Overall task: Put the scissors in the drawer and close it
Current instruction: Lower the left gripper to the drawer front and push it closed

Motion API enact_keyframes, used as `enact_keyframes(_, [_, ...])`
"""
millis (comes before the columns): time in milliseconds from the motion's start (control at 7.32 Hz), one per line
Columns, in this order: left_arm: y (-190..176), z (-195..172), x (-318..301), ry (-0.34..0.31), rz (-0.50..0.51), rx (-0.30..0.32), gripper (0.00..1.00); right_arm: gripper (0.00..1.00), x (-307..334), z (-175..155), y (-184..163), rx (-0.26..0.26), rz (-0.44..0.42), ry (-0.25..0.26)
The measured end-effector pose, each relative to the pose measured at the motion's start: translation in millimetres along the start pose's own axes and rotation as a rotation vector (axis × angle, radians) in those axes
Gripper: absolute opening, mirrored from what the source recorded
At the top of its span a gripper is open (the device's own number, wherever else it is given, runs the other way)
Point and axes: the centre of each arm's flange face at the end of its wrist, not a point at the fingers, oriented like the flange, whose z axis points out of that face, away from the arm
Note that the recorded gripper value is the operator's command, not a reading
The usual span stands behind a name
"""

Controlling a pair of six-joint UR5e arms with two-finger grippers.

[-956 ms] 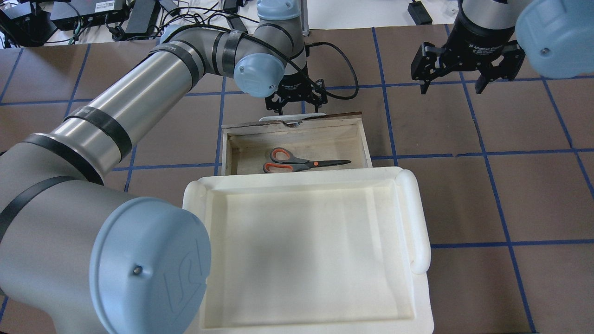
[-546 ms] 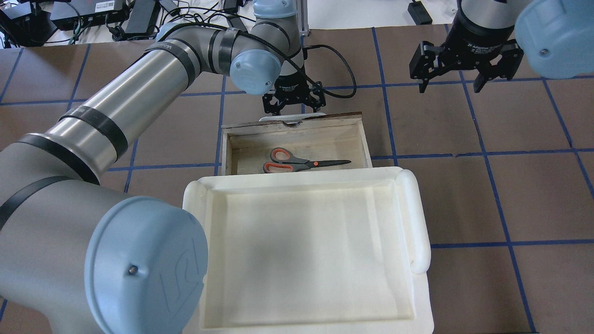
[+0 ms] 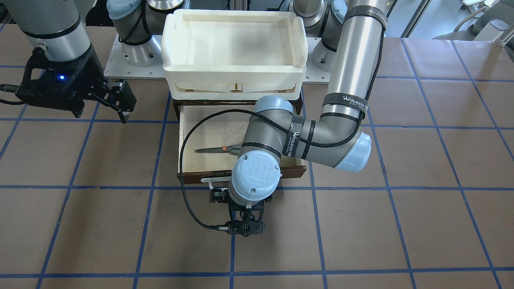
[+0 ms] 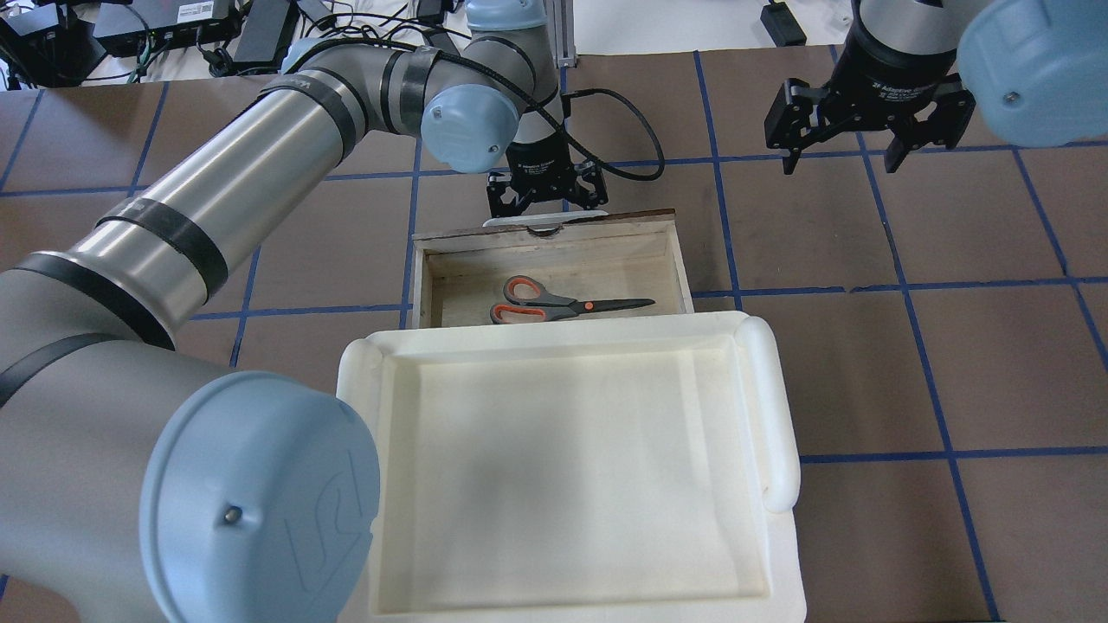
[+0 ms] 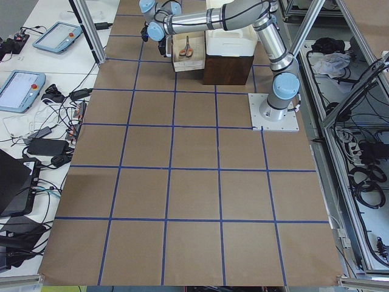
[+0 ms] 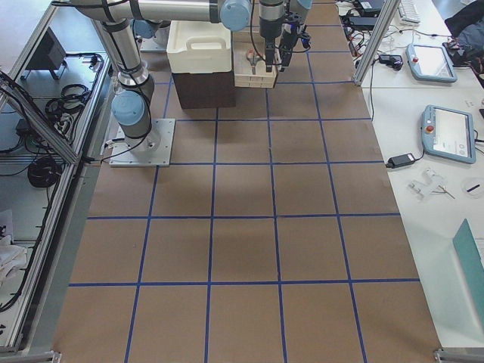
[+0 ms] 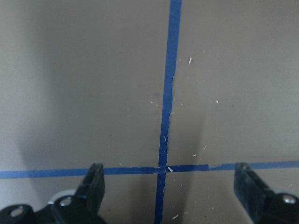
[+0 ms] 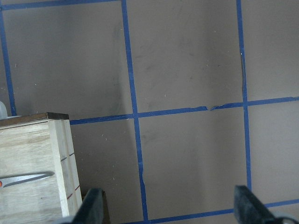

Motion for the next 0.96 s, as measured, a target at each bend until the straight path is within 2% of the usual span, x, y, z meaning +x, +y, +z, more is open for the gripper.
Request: enact_keyframes(956, [6.7,-7.7,-2.6,-0.007,-0.001,-0.022,1.0,1.0,-0.6,2.3,-1.2,-0.004,0.0,-0.003])
